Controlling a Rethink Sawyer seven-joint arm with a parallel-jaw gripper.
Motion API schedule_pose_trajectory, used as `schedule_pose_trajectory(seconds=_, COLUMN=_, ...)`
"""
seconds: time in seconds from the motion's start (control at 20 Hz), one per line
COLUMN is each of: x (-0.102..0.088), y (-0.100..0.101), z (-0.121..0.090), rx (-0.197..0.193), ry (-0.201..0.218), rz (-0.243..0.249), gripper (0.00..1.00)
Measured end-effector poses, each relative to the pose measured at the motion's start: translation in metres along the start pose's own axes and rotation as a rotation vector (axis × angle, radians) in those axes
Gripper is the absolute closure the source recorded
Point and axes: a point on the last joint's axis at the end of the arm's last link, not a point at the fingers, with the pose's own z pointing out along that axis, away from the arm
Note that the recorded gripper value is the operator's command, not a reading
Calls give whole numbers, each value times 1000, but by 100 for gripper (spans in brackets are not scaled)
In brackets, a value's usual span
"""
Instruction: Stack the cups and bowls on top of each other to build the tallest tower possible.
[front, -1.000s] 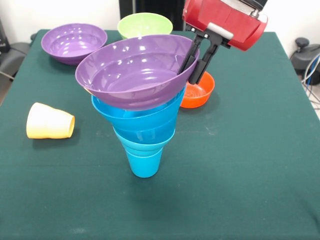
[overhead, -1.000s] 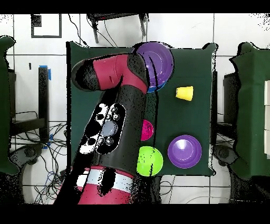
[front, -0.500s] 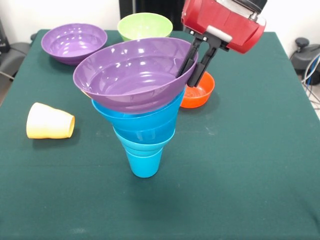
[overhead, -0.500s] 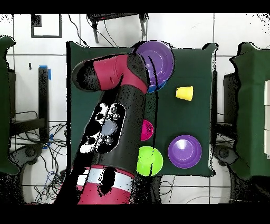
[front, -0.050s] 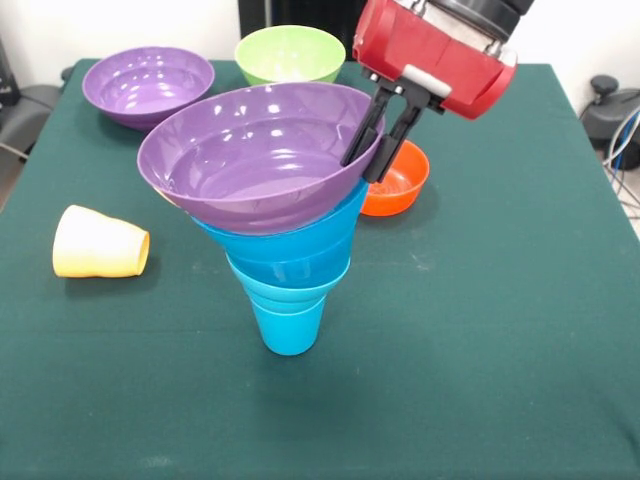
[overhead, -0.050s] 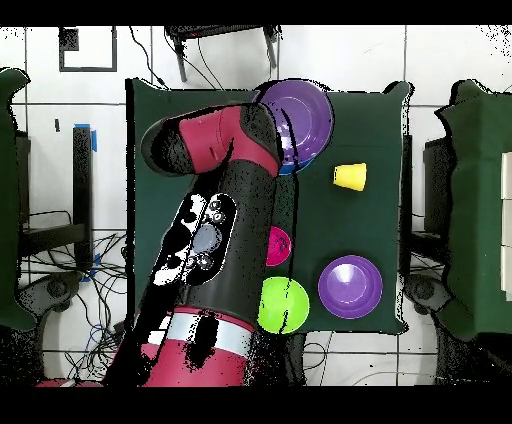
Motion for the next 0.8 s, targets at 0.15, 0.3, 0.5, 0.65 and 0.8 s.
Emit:
schedule_pose_trajectory(seconds=0.15, x=3, y=0, z=3, rx=6, ry=1, rz=-12, gripper=100)
schedule_pose_trajectory(seconds=0.3, x=4, y=-1, z=4, rx=10, ry=1, rz=-18, gripper=100)
schedule_pose_trajectory(seconds=0.5, x=5, y=-1, z=4, rx=11, ry=0, rz=-20, gripper=100)
schedule_pose_trajectory(seconds=0.65, x=4, y=-1, z=4, rx=10, ry=-4, rz=-20, gripper=100)
schedule_pose_trajectory(seconds=0.8, x=4, y=0, z=4, rx=9, ry=-8, rz=-21, gripper=100)
